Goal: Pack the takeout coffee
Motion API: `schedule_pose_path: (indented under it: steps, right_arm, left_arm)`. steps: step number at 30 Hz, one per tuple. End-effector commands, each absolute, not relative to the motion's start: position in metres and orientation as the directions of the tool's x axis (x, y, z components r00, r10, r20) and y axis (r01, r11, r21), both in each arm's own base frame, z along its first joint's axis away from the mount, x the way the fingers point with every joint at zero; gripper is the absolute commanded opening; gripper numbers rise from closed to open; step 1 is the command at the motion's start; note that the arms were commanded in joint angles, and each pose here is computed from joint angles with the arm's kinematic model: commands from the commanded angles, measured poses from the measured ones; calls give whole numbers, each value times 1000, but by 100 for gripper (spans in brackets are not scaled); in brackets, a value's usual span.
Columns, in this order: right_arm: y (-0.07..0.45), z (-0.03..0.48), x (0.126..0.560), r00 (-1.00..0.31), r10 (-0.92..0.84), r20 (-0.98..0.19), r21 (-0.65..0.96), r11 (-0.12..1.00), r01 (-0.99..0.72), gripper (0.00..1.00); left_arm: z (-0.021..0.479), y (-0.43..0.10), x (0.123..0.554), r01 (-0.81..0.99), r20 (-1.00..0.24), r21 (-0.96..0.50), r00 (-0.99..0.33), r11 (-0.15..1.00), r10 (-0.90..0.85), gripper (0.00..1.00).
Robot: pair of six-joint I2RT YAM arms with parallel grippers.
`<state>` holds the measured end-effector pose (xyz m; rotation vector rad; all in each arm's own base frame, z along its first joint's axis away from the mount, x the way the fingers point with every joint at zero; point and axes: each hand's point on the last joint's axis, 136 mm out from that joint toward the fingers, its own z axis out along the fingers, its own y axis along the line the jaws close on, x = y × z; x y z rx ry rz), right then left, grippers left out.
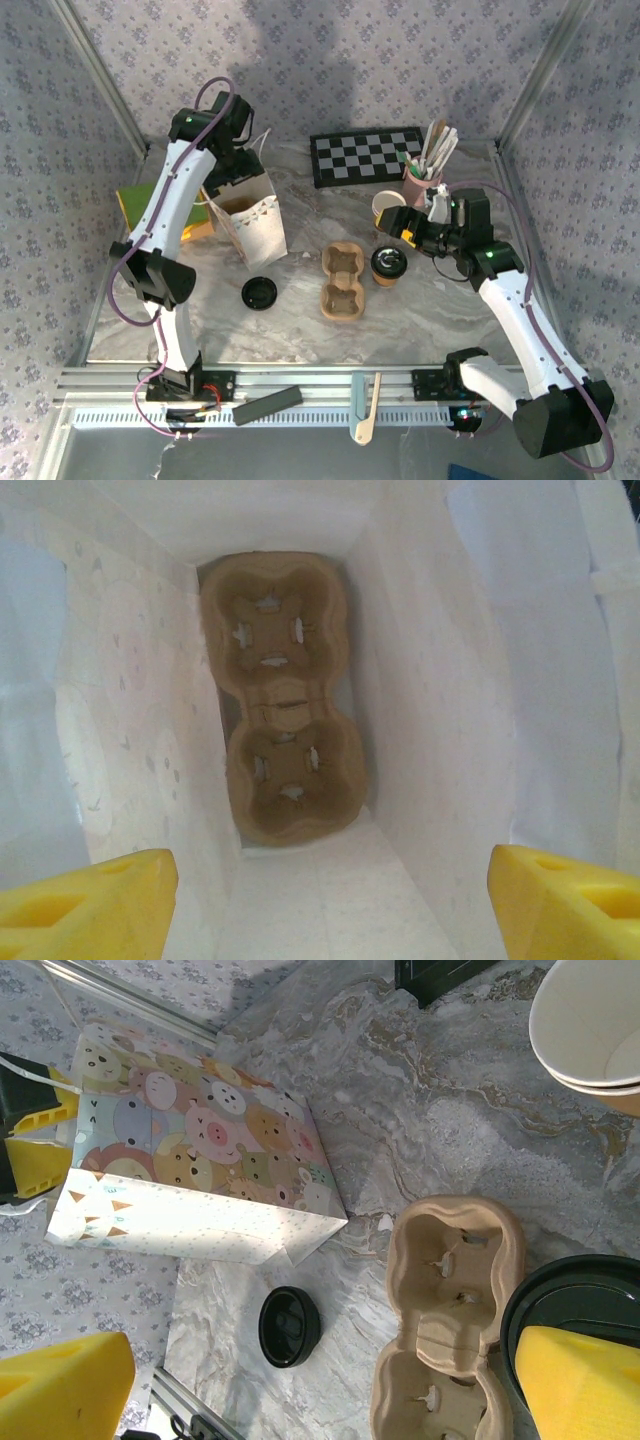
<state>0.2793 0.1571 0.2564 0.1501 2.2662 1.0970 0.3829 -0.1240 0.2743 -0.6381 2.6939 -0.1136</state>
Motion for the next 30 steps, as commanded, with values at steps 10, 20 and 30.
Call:
schedule_pose_path:
  steps: [10,20,30]
  right_arm:
    - [158,268,279,-790,335,-513,725,662,-190,100]
    - [151,268,282,-780,314,-541,678,712,-184,100]
    - [129,272,285,-778,317,-543,595,799,-90,100]
  left_arm:
    - [303,-121,366,-414,-363,-194,-812,889,-458,83]
    - [361,-123,364,-337,-497,-328,-733,883,-464,95]
    - [404,-174,345,-101,-615,-412,-703,906,-358,100]
